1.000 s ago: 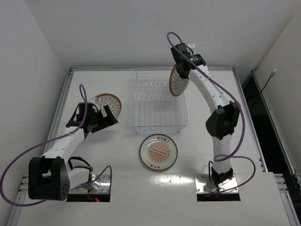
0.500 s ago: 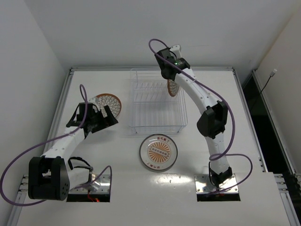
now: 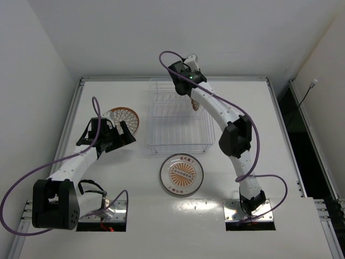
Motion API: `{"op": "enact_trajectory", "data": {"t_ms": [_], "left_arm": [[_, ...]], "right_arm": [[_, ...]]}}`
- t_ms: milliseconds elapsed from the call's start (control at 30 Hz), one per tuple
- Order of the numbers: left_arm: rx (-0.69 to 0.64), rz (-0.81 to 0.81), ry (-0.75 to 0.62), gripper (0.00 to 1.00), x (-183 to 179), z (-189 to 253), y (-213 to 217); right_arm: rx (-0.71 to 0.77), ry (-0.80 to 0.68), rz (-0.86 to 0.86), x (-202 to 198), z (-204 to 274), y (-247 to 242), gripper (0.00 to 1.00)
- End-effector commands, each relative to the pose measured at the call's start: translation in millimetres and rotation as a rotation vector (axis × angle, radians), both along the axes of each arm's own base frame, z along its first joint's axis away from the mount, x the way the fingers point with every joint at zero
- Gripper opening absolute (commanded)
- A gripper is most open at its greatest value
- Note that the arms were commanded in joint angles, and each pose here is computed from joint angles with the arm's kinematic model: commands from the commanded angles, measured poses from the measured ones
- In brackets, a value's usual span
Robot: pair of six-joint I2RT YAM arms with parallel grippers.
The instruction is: Load the plates into the dish rack
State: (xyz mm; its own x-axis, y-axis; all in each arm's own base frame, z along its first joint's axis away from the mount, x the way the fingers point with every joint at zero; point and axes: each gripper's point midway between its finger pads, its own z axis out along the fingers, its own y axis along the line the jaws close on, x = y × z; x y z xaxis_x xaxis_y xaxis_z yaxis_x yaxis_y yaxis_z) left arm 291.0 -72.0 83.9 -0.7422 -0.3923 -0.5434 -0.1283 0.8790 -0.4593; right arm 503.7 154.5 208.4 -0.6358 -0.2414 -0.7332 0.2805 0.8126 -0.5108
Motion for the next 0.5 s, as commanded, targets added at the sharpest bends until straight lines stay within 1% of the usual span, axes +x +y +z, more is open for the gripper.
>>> {"op": "enact_trajectory", "data": {"t_ms": [0,100,200,233,267,400,467], "left_arm": [[0.001,-0.020,-0.043,0.97,9.5,9.0,-3.9],[0.001,-0.020,-0.043,0.97,9.5,9.0,-3.9],[0.001,-0.020,-0.043,0.97,9.5,9.0,-3.9],[0.001,-0.020,-0.043,0.97,9.5,9.0,-3.9],[0.001,-0.020,-0.043,0.97,9.5,9.0,-3.9],[0.001,-0.020,-0.043,0.97,9.5,9.0,-3.9],[0.001,-0.020,-0.043,0.97,9.5,9.0,-3.9]], "right_arm": [[-0.106,0.101,0.045,-14.4,-16.2,6.7,0.01],[-0.132,0.136,0.073,-20.1,-33.1,19.3,0.02],[-0.134,0.138,0.098,-24.8,-38.6,34.0,0.02],[-0.120,0.161,0.106,-25.9,-47.4,36.6,0.02],[-0.116,0.161,0.108,-28.7,-50.5,40.6,0.05],[-0.075,0.221,0.122,-35.7,-74.8,45.6,0.05],[-0.016,0.241,0.125,-37.6,-84.1,47.1,0.05]]}}
